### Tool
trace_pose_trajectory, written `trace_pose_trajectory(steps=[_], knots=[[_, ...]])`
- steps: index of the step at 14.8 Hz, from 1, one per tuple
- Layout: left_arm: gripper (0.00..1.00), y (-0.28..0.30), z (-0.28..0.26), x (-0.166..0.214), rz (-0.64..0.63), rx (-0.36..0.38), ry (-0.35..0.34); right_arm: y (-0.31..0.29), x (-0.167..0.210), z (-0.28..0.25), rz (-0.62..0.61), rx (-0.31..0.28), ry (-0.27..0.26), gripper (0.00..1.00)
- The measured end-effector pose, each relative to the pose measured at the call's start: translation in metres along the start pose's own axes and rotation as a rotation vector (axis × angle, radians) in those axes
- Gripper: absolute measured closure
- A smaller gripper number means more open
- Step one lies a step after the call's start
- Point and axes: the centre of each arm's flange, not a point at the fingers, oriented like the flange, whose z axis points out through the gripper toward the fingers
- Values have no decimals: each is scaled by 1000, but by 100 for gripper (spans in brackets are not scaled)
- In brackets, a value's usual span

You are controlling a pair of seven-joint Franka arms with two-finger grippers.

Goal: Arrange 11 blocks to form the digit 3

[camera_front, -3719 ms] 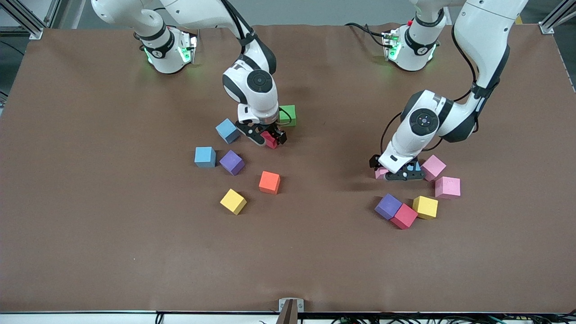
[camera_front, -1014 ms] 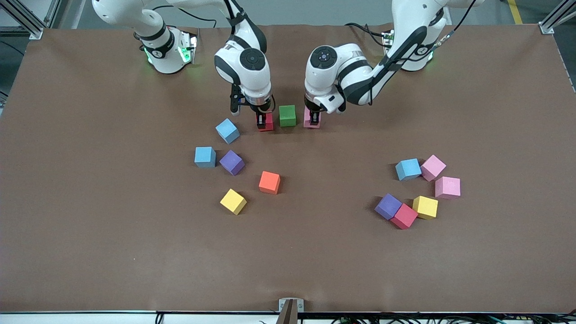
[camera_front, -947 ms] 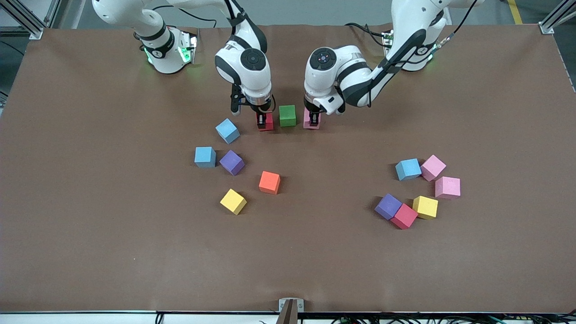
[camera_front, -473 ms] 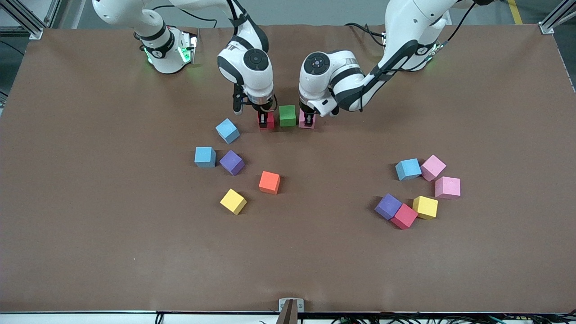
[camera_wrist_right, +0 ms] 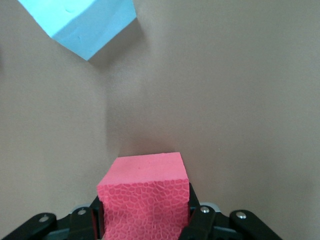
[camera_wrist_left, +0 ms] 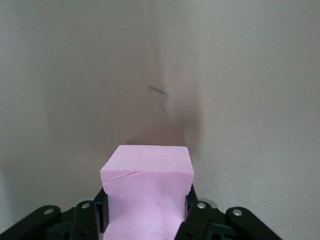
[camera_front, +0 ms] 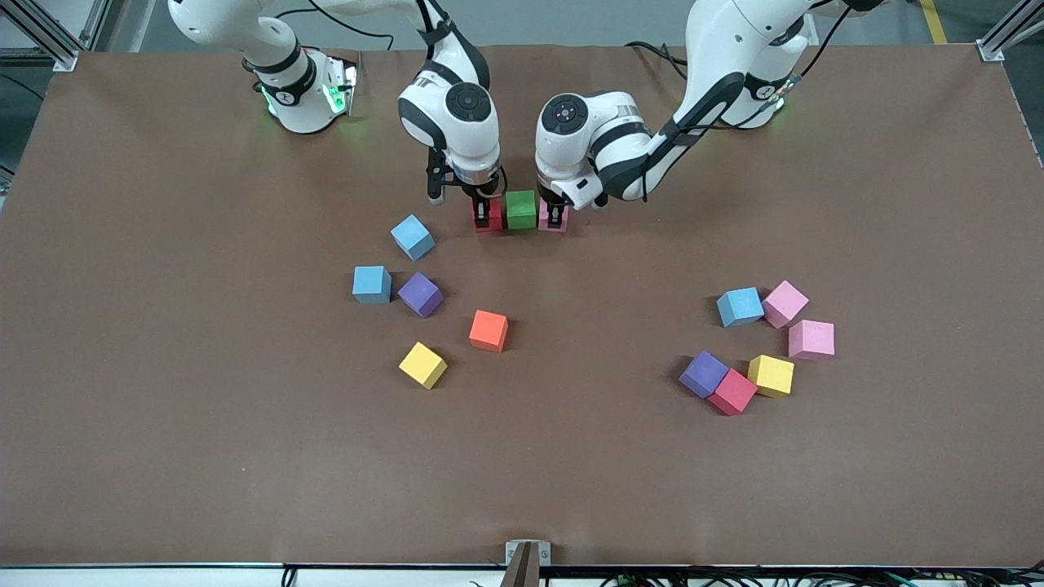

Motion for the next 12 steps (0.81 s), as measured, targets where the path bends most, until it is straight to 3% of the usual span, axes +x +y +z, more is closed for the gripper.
trace_pose_trajectory(steps=[7,9,12], knots=[[43,1,0,-6,2,2,-9,1,-2,1,4,7,-9,41],[32,0,0,-7,5,1,-9,1,-3,0,5,9,-12,41],[26,0,1,-7,9,0,-7,0,-3,-1,5,10,-13,41]])
